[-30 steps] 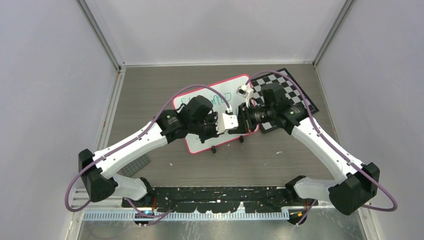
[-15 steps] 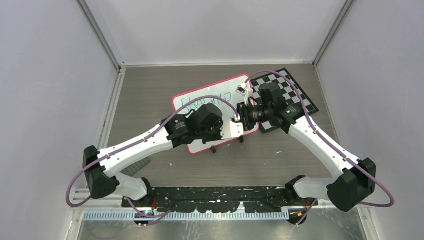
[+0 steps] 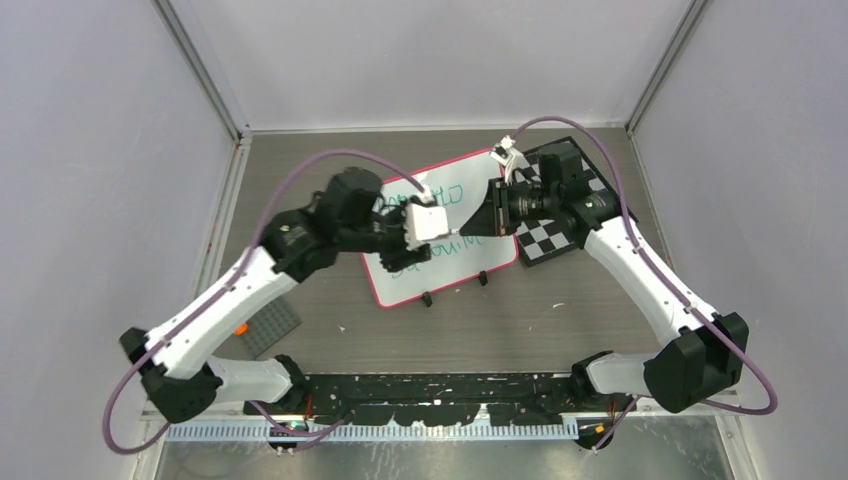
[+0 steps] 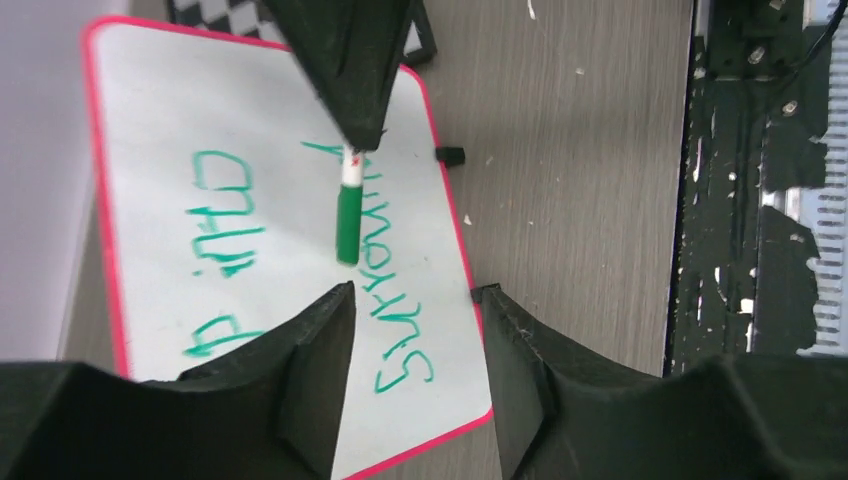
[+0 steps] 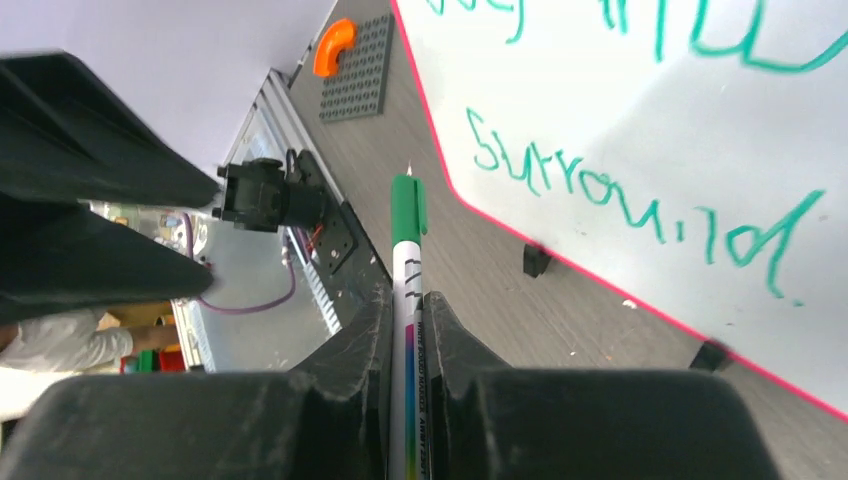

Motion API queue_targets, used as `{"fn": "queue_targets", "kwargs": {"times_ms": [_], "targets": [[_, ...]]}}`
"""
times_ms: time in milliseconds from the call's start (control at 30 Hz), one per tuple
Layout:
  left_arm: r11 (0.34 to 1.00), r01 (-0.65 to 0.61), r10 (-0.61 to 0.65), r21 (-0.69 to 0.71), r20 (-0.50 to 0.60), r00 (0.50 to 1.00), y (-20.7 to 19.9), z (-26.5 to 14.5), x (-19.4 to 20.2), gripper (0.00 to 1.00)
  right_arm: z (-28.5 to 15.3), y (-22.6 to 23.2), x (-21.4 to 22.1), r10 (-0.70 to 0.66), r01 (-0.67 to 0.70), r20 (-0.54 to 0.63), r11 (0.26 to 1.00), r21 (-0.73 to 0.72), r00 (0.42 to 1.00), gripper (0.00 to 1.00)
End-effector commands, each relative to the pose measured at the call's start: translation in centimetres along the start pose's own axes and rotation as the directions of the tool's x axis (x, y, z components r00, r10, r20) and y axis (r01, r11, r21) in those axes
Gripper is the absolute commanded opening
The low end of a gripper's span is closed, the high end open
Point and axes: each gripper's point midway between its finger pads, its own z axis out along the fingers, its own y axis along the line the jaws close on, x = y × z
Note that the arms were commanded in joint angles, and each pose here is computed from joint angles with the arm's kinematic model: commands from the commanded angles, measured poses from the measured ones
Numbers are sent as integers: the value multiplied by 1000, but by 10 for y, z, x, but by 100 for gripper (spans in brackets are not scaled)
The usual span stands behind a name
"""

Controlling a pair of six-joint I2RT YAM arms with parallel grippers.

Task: Write a sentence on the whiteboard
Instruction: Close the whiteboard marker at the center of the board, then place the whiteboard marker at the center of the board.

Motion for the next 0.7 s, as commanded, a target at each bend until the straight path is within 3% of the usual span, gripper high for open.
{"fn": "queue_targets", "kwargs": {"times_ms": [0, 133, 167, 267, 467, 567, 667], "targets": [[993, 74, -89, 89, 175, 981, -1, -62, -32, 55, -15, 28, -44, -135, 140, 124, 989, -37, 983, 0], [944, 284, -315, 165, 200, 928, 24, -84, -34, 64, -21, 50, -70, -147, 170, 223, 981, -90, 964, 0], [920, 336, -376, 200, 216, 901, 29, -89, -39, 64, -22, 56, -76, -149, 179, 248, 978, -106, 957, 0], [829, 431, -530, 356, 252, 810, 34, -101, -60, 78, -22, 70, -81, -142, 185, 264, 972, -146, 954, 0], [667, 546, -708, 508, 202, 677, 41, -91, -73, 77, -16, 91, -78, -133, 190, 249, 957, -220, 959, 0], [635, 581, -742, 509, 195, 641, 45, -81, -67, 74, -16, 101, -77, -145, 205, 245, 949, -240, 959, 0], [631, 587, -747, 506, 193, 637, 44, -75, -60, 73, -15, 109, -74, -150, 210, 229, 941, -267, 962, 0]]}}
